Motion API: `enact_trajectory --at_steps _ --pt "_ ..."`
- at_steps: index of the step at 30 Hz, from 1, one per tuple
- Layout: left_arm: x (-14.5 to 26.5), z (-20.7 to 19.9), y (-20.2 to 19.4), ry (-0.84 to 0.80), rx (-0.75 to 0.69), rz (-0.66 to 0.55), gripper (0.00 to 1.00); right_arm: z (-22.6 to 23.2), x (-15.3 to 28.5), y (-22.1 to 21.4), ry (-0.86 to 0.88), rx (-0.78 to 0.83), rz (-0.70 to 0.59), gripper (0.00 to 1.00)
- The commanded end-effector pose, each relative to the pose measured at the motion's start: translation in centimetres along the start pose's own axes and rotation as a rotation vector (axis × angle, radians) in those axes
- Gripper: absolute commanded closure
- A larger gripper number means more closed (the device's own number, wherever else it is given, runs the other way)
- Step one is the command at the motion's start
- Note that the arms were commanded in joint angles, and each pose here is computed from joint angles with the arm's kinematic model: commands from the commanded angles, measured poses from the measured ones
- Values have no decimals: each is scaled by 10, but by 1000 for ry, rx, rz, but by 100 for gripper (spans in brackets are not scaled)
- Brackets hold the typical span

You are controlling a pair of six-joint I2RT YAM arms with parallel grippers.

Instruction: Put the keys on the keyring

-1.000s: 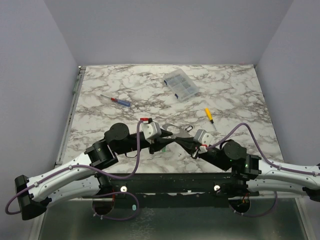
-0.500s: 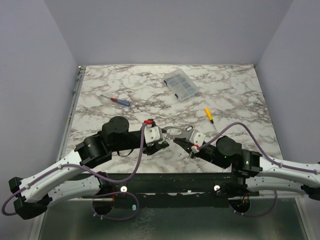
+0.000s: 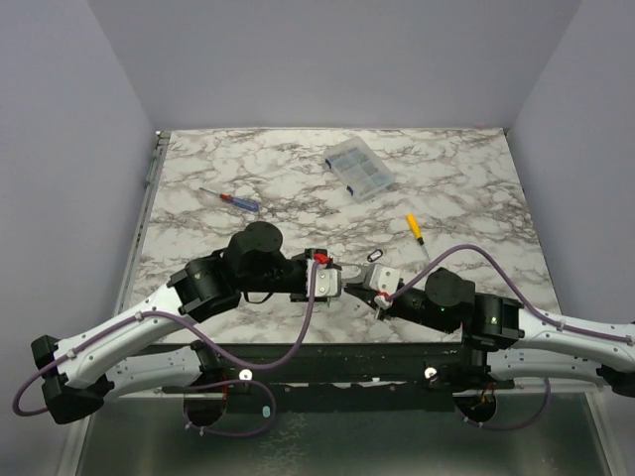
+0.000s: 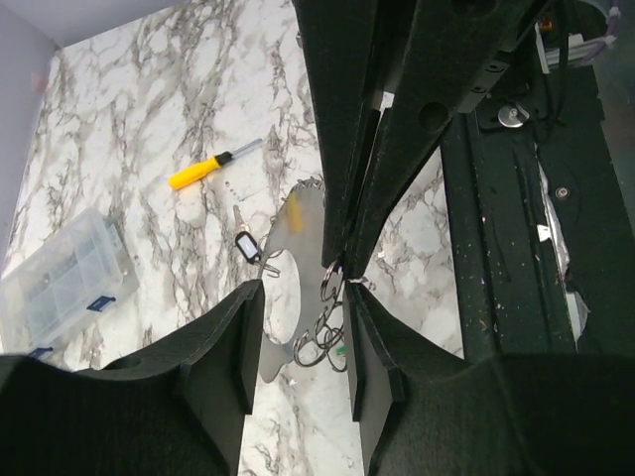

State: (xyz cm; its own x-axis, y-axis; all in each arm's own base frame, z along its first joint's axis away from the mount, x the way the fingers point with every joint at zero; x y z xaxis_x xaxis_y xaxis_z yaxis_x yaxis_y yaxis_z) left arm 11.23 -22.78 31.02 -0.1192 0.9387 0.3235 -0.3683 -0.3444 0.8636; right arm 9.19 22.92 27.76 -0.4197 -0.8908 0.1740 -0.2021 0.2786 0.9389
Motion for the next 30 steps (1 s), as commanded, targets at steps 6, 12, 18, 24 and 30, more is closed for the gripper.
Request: enact_trajectory --at_steps 6,12,18,24,30 --pt "-17 0 4 -125 -55 0 69 0 7 15 43 7 -36 99" --pt "-22 -3 -3 -152 -41 23 88 -4 9 17 14 9 -55 99" --pt "-23 -2 -6 -133 -63 32 100 -7 11 19 -18 -15 -82 96" --pt "-15 7 6 -2 -113 -83 100 -15 18 16 -120 -96 -88 37" --pt "-5 10 17 107 -108 -208 100 -15 32 17 -123 -143 -171 33"
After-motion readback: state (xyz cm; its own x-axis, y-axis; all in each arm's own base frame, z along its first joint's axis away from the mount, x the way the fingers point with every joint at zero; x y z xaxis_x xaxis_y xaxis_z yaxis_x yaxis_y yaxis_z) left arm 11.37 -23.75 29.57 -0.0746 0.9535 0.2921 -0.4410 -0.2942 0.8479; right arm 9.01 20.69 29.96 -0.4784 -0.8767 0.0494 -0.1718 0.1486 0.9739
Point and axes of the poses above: each gripper's point midway between its finger pads, its own x axis back along the fingers, its own z axis along the line the jaws close on, y = z × x, the point moved 7 cm from there along x, back along the fingers, and after that the axes turned 2 degrees about -x, right-handed, at the moved point
